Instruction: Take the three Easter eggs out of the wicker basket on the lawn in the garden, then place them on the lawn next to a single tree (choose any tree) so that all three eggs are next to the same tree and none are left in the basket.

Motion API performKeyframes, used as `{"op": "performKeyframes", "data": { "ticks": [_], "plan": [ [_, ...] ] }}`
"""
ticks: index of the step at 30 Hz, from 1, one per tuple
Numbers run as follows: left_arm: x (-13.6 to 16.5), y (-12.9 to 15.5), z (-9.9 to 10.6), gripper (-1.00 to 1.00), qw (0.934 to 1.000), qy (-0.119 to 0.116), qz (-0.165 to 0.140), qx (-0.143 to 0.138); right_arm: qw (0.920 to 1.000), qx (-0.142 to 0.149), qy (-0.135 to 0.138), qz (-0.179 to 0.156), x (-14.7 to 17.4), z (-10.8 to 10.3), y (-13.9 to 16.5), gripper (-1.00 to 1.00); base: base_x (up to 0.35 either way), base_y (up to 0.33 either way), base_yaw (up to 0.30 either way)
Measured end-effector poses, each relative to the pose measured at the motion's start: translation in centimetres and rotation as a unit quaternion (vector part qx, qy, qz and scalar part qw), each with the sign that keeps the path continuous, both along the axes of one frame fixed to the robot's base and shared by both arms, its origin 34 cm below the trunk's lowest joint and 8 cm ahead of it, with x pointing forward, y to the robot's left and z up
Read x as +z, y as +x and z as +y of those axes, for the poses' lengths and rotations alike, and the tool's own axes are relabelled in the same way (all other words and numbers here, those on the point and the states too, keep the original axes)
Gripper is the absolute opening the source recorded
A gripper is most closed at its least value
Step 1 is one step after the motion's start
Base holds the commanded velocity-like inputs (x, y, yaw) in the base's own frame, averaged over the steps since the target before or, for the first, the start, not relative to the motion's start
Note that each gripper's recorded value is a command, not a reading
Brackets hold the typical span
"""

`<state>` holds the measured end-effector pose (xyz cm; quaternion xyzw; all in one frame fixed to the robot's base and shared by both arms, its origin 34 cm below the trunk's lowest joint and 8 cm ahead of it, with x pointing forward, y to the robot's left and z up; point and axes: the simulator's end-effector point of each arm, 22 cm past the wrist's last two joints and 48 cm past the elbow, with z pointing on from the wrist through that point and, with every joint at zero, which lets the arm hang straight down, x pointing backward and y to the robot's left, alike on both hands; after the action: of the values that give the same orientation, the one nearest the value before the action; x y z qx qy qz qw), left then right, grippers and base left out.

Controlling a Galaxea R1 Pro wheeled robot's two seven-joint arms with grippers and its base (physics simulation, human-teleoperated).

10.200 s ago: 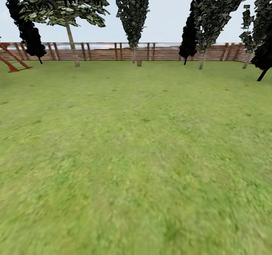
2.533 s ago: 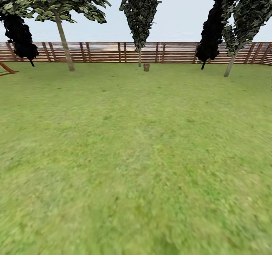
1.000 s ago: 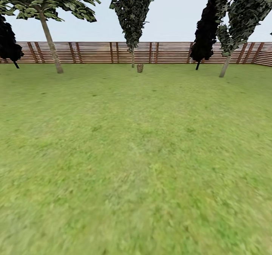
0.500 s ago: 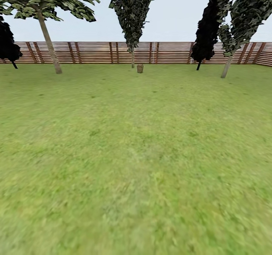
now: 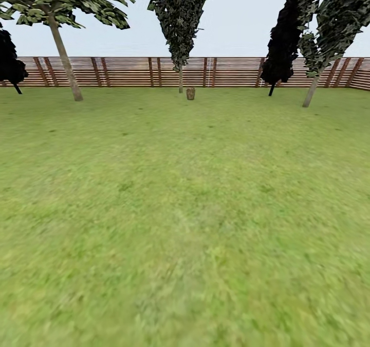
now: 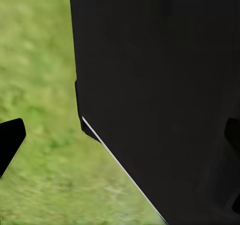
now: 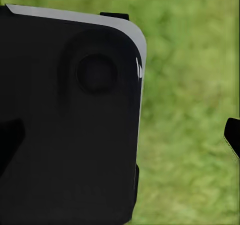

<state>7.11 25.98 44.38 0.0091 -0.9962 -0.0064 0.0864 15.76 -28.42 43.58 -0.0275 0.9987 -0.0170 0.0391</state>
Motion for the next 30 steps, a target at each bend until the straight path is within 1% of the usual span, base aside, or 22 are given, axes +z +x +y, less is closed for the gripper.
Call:
{"op": "performKeyframes", "data": {
  "ticks": [30],
  "plan": [
    [-0.01,0.03,0.0,1.0,1.0,0.0,0.0,0.0,1.0,-0.001,0.001,-0.001,-0.01,0.23,0.03,1.0,0.326,0.0,0.0]
  ]
}}
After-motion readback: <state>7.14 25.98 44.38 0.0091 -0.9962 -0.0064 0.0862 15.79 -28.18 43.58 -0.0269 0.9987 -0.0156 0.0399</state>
